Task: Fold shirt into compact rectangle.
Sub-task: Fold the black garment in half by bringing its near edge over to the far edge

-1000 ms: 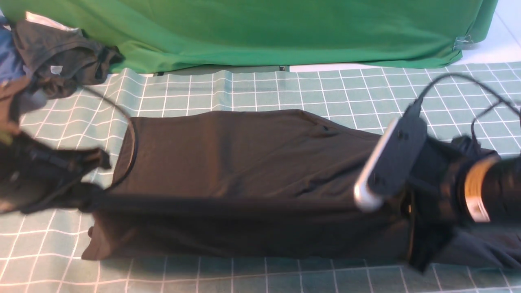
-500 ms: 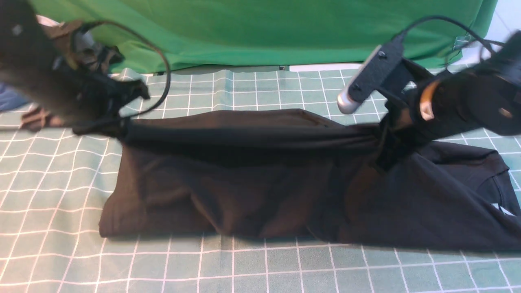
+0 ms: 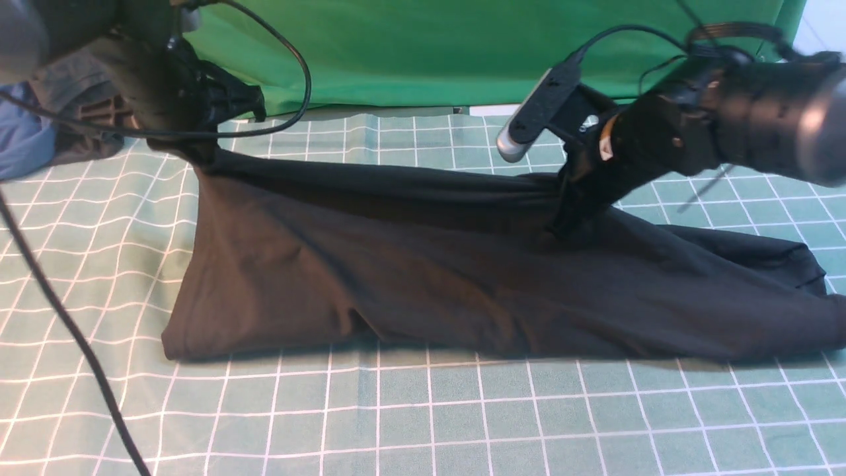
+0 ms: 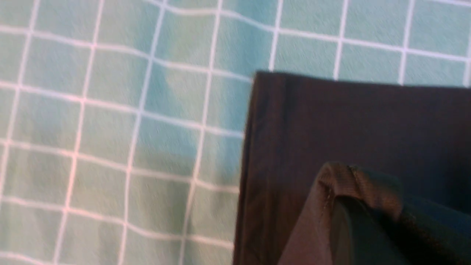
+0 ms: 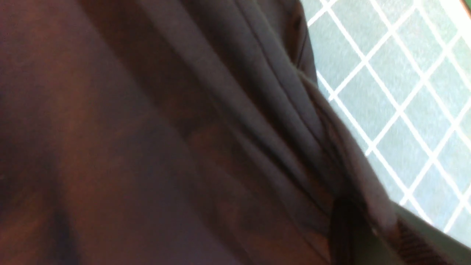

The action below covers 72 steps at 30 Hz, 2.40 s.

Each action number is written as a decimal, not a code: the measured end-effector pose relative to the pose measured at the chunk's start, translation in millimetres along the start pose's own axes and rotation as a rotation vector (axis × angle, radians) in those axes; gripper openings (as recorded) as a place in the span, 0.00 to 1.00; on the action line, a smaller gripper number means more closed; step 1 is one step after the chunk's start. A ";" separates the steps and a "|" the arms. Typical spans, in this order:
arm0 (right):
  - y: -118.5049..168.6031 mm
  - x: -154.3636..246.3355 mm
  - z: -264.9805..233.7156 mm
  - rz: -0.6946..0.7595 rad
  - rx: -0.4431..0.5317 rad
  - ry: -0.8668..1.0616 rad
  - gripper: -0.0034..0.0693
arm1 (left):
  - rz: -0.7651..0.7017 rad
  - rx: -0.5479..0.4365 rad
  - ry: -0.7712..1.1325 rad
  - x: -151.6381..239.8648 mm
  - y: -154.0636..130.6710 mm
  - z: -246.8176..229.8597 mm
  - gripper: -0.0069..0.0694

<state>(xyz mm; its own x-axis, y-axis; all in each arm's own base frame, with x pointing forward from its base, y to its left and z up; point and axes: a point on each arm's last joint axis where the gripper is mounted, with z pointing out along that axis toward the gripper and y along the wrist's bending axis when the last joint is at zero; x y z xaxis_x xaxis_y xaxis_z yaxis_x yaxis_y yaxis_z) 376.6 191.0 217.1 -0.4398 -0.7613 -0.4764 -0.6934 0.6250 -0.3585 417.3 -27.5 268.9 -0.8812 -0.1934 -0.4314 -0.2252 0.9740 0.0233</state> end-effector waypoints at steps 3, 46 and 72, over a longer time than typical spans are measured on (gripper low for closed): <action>-3.6 -4.9 15.0 0.003 0.005 -0.009 0.10 | 0.010 -0.013 -0.006 -7.3 -2.4 9.4 0.11; -31.9 -13.1 -34.7 0.214 0.070 -0.036 0.21 | 0.227 -0.006 0.356 33.3 -5.2 53.7 0.11; -32.4 -15.6 -35.5 0.229 0.071 -0.063 0.17 | 0.236 -0.011 0.414 62.1 -3.1 90.4 0.70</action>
<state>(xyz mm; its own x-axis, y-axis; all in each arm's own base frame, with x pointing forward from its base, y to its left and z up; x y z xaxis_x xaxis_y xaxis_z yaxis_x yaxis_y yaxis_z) 385.6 176.5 264.7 -0.5424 -0.5878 -0.6002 -0.5372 0.7920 -0.2901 400.8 -31.9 160.6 -0.9998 0.0000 -0.0179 -0.0016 0.9961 0.0877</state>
